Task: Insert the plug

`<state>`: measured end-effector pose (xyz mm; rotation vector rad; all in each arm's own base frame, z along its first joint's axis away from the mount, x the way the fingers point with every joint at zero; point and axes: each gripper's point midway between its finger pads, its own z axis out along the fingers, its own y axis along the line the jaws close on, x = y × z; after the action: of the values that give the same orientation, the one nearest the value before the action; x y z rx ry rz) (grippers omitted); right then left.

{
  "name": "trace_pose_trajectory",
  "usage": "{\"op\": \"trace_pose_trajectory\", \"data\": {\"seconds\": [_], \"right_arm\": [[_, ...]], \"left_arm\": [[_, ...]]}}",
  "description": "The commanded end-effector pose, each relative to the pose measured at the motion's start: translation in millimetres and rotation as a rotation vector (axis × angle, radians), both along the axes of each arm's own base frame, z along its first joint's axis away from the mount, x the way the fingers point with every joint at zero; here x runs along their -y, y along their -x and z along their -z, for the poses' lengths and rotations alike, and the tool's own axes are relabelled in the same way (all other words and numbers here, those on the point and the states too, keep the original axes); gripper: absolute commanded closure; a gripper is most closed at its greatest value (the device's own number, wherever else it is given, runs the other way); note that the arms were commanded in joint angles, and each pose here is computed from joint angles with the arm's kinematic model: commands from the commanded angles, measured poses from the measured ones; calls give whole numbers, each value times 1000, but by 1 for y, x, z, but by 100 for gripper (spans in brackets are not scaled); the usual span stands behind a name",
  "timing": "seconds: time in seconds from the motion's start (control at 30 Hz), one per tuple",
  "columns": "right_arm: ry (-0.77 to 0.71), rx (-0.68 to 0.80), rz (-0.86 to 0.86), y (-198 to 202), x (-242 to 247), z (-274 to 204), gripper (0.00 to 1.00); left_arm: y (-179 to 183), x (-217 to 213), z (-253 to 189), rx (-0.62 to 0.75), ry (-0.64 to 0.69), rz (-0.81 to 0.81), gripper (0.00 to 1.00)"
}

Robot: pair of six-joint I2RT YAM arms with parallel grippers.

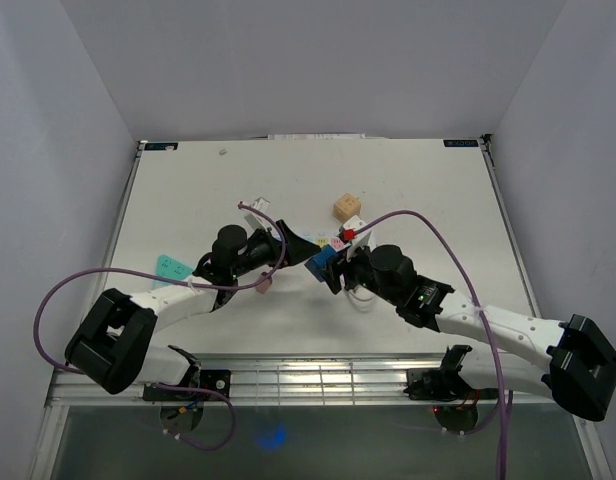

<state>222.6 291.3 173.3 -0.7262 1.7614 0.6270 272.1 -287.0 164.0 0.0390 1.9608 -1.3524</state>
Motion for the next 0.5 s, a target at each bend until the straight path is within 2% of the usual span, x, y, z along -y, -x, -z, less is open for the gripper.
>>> {"op": "trace_pose_trajectory", "data": {"seconds": [0.0,0.47], "right_arm": [[-106,95,5,-9,-15,-47,60],[-108,112,56,-14,-8,-47,63]], "left_arm": [[7,9,-17,33,42,38,2],[16,15,-12,-3,59,59,2]]}}
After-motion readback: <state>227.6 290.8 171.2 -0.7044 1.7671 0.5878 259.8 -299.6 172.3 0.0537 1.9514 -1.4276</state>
